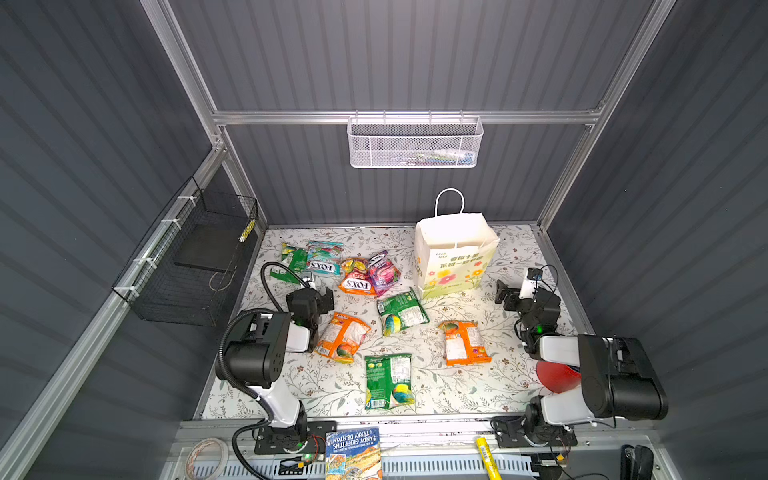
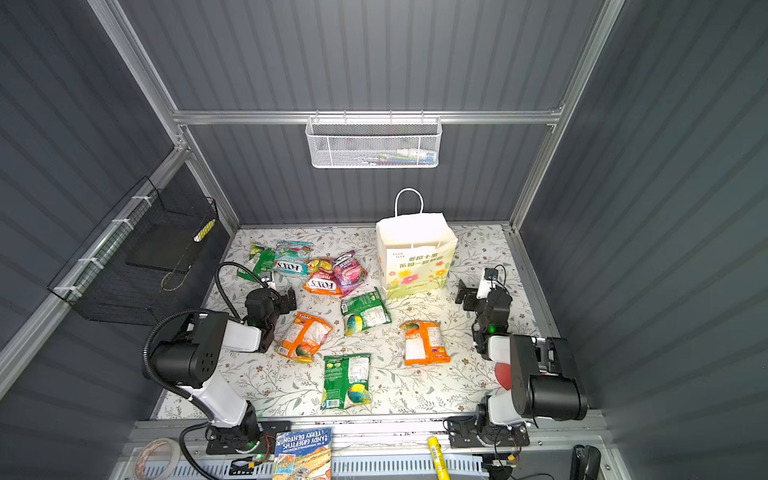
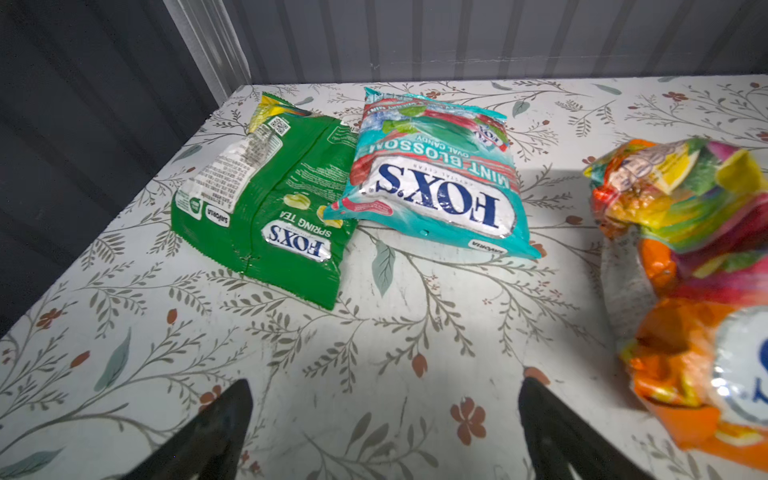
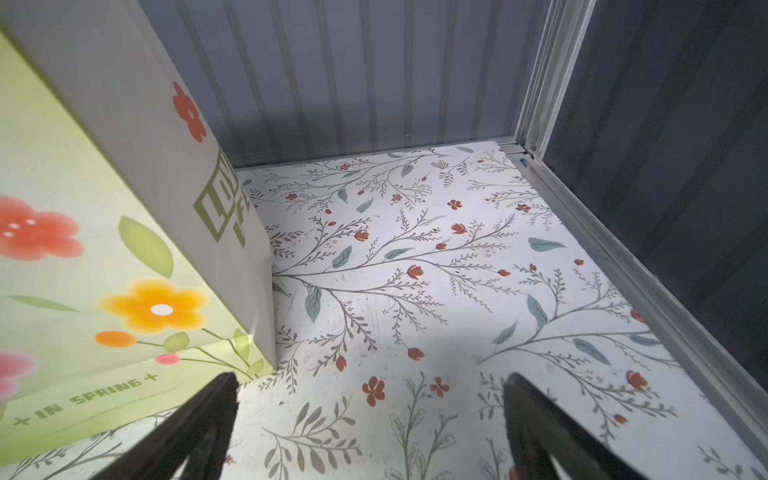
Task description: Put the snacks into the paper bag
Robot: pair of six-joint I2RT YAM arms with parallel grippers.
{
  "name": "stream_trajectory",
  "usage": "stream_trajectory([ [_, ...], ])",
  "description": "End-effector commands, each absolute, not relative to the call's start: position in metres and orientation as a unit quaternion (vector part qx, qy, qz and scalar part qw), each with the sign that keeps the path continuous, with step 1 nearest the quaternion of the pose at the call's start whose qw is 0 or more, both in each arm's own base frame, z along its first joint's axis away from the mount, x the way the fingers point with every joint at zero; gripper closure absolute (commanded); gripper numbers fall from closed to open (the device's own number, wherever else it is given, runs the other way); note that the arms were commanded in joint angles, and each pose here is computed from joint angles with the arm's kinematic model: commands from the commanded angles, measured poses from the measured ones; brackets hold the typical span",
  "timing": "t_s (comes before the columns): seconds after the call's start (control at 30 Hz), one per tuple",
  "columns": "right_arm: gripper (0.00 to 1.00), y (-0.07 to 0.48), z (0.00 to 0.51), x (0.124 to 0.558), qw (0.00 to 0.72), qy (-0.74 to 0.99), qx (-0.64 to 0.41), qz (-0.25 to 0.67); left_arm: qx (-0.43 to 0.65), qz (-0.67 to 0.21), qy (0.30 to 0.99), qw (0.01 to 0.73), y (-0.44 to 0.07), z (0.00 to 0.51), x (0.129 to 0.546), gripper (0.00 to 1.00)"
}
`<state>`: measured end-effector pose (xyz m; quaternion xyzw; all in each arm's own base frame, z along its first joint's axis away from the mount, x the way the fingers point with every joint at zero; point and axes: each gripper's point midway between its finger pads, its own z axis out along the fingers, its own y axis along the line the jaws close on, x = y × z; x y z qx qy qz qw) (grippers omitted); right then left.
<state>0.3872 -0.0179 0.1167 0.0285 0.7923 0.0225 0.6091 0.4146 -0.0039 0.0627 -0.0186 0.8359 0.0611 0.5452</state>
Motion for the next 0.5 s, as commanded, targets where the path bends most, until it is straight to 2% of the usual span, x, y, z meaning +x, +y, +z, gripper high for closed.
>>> stream_trajectory([
  [0.0, 0.01, -0.0186, 0.1195, 0.3868, 0.614, 0.788, 0.029, 0.021, -0.009, 0.060, 0.836, 0.545, -0.0041, 0.0639, 0.4187, 0.00],
  [0.47, 0.01, -0.0189, 0.1199, 0.3872, 0.614, 0.788, 0.029, 0.019, -0.009, 0.060, 0.836, 0.545, -0.0039, 0.0635, 0.4183, 0.00],
])
